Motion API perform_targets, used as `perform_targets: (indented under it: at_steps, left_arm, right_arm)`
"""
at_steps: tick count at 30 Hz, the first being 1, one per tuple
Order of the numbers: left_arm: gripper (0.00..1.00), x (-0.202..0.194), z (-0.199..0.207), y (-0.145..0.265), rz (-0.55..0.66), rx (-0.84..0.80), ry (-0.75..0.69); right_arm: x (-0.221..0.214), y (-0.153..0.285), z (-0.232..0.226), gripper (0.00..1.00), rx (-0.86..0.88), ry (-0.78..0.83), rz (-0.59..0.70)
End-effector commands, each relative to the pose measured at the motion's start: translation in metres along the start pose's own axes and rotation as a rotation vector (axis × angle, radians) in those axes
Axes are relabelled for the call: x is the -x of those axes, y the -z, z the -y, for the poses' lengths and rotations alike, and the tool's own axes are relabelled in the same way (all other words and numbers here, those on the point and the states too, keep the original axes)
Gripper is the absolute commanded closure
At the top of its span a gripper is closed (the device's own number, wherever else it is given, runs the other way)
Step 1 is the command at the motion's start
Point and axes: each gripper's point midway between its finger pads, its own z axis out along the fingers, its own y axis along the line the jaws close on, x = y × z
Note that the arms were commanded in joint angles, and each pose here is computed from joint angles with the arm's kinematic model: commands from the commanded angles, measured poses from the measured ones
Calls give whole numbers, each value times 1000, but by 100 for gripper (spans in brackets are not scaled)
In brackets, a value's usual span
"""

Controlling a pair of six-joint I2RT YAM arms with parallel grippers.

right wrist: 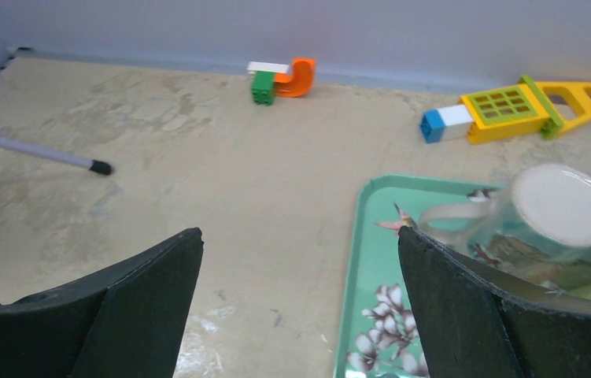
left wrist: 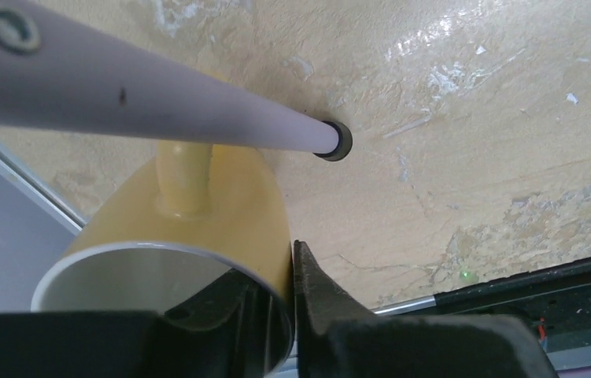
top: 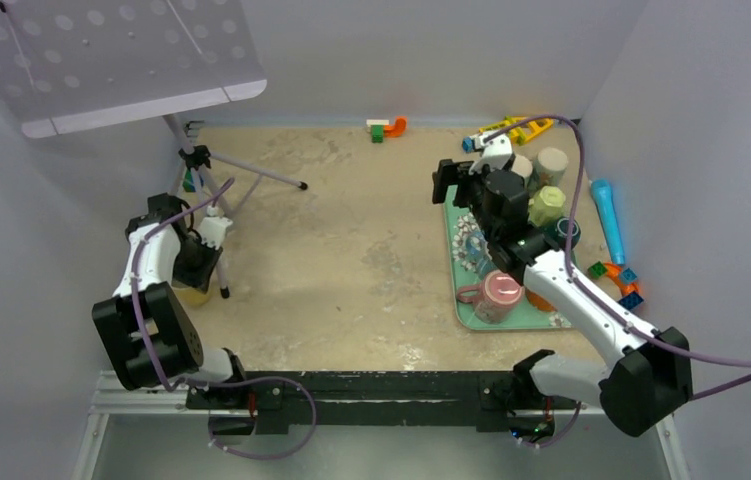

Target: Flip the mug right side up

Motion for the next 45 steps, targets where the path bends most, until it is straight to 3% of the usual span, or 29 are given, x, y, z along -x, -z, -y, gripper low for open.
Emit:
perform_targets:
  at_steps: [1,6,10,13,18,22,27,33,36,38,39,44,45]
  left_arm:
    - [72,18,1,-1,111,-15,-49]
    - [43,21,9,21,154,-20,-56]
    - [26,28,19,59,237,-7,-72]
    - [22,35,28,86,299,-16,-77]
    - [18,43,43,114,367,-53,-73]
    - [17,47,69,129,434,-135,-91]
    - [16,55,89,142,503,-203,-111]
    - [16,55,97,146,517,-234,-130]
    - [16,54,98,146,514,-235,-127]
    - [16,53,99,147,520,-235,-130]
    - [16,52,100,147,524,-235,-132]
    - [16,53,101,150,535,-228,-138]
    - [16,53,101,150,536,-228,-137]
  right_arm:
    - [5,-1,53,2,-192,-71,19]
    - [-18,-6,93,3,-313,36,-152]
    - [-55,-6,71,10,-109,232,-376]
    - [-92,-10,57,15,-6,321,-579]
    - [-149,14,70,19,-13,436,-896]
    - [-168,28,71,18,10,513,-953]
    - [-197,38,89,21,-38,596,-1113]
    - [-204,24,97,23,-69,646,-1129]
    - [-210,24,88,39,-15,617,-1145]
    - [-208,27,87,61,-15,609,-1150]
    - [-207,29,87,67,-17,603,-1148]
    - [-195,35,86,70,-23,596,-1131]
    - [-193,34,85,77,-19,596,-1121]
